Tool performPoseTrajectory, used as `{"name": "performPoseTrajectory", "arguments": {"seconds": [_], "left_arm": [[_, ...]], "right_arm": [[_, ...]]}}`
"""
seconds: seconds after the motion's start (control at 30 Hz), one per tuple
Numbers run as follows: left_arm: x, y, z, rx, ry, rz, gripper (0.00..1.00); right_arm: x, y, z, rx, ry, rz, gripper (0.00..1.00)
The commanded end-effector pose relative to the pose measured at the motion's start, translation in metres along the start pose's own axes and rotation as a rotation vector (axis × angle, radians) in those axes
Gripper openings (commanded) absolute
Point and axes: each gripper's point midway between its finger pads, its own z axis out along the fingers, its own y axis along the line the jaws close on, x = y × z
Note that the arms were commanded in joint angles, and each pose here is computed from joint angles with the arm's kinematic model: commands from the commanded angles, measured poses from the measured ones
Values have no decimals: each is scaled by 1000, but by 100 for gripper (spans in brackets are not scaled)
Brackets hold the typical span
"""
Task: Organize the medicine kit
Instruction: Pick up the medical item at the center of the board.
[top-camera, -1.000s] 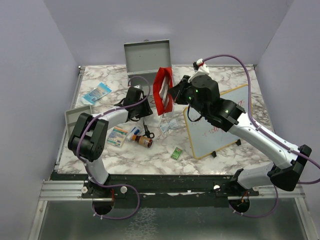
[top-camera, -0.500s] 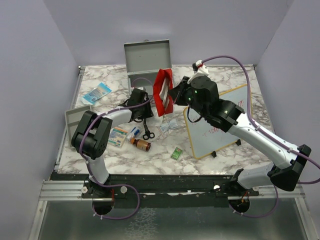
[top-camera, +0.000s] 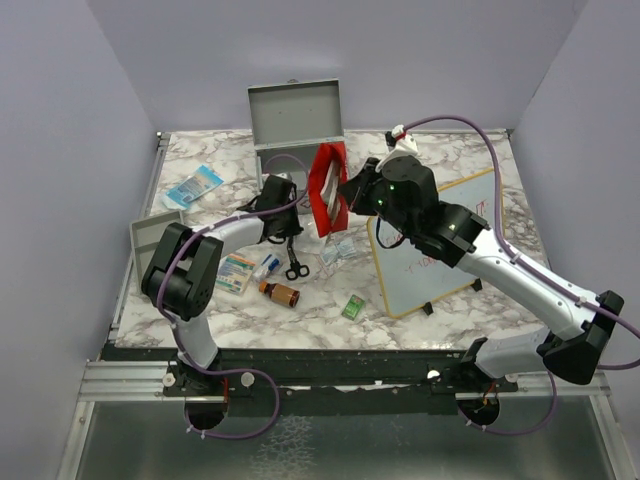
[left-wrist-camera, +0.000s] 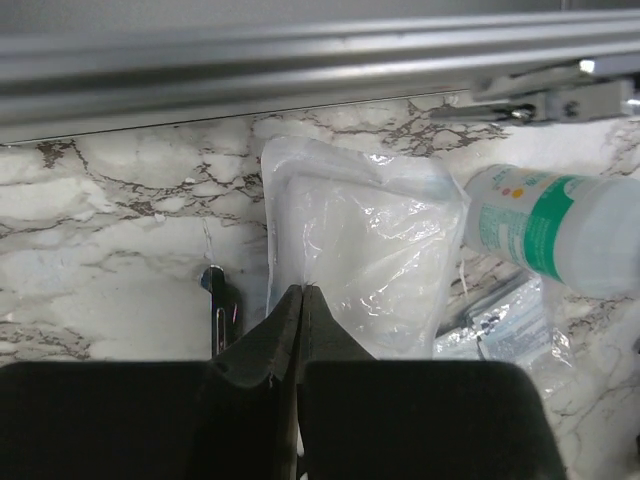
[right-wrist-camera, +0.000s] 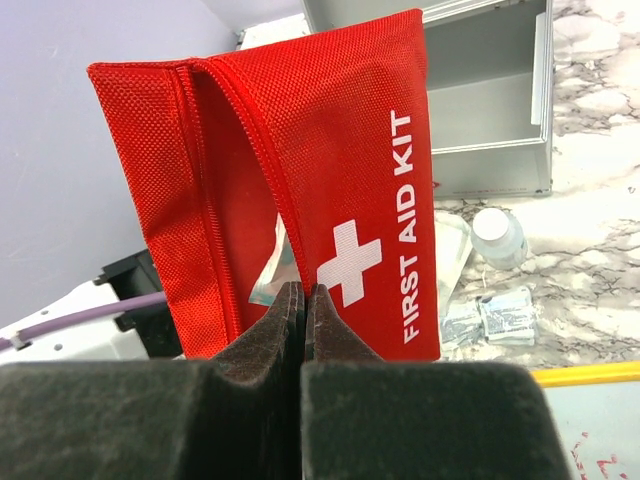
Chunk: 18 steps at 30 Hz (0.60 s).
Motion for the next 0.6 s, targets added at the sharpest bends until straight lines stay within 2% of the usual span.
{"name": "performPoseTrajectory", "arguments": {"seconds": [0.0, 0.23, 0.57], "left_arm": [[-30, -21, -35, 42, -73, 15, 0], [-40, -25, -86, 53, -133, 32, 0], [-57, -9, -180, -16, -252, 225, 0]], "right_arm": [[1, -3, -5, -3, 1, 17, 0], [17, -11, -1, 13, 35, 12, 0], [38, -17, 13, 41, 97, -36, 1]]}}
